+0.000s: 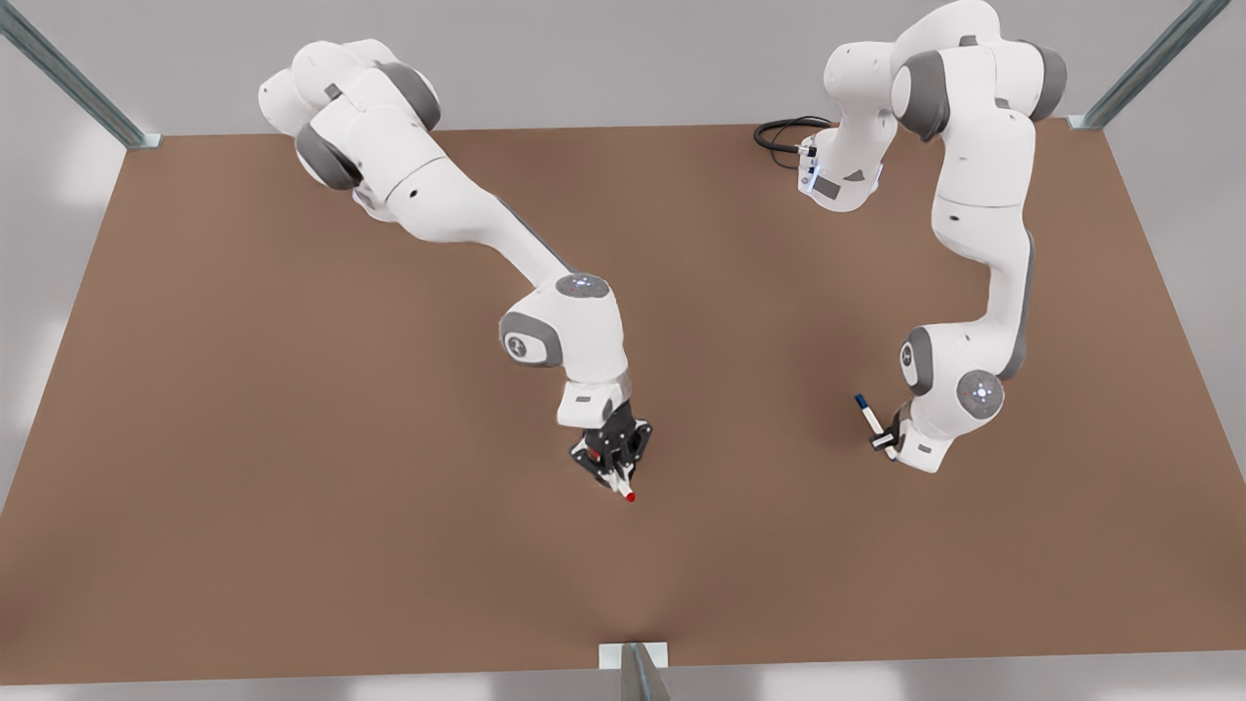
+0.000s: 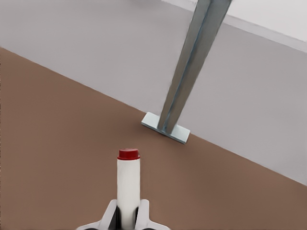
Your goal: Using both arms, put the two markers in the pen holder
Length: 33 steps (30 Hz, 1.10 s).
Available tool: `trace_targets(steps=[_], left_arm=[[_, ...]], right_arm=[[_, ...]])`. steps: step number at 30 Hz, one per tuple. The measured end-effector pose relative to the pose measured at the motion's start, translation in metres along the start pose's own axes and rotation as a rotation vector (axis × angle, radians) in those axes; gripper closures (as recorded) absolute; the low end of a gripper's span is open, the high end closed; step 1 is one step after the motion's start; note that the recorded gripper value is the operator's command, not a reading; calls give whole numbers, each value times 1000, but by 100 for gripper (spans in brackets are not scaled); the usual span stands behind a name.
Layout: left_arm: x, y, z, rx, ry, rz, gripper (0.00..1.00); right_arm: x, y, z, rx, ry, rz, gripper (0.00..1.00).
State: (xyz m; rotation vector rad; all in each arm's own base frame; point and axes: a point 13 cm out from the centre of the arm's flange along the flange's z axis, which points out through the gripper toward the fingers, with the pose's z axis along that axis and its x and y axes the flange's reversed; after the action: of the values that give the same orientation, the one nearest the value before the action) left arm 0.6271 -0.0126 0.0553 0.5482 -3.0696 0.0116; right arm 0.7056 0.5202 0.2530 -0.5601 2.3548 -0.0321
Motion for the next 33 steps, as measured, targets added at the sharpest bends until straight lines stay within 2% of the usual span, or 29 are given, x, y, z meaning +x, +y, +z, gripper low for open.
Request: trace_targets(steps=[3, 7, 14, 19, 20, 21, 25, 28, 30, 33], left_arm=[[-34, -28, -61, 50, -94, 31, 79], [-50, -76, -127, 135, -163, 88, 79], [-46, -82, -128, 164, -137, 119, 79], [-43, -86, -127, 165, -130, 153, 79], [-42, -86, -127, 165, -130, 159, 79], [-42, -86, -127, 165, -129, 164, 79], [-42, -88, -129, 166, -131, 184, 79], [-55, -115, -178, 195, -167, 229, 79], [-45, -153, -214, 212, -158, 300, 79], [-8, -229, -248, 295, -113, 423, 79]], right_arm=[[4, 25, 8, 55, -69, 3, 79], [22, 32, 26, 111, -134, 14, 79], [51, 38, 55, 141, -217, 90, 79], [82, 42, 64, 134, -203, 203, 79], [88, 42, 64, 133, -199, 225, 74], [90, 42, 63, 131, -199, 253, 2], [86, 38, 59, 126, -213, 363, 0], [61, 27, 41, 112, -220, 499, 0], [4, -7, -10, 115, -191, 754, 0], [-76, -167, -128, 193, -105, 1183, 0]])
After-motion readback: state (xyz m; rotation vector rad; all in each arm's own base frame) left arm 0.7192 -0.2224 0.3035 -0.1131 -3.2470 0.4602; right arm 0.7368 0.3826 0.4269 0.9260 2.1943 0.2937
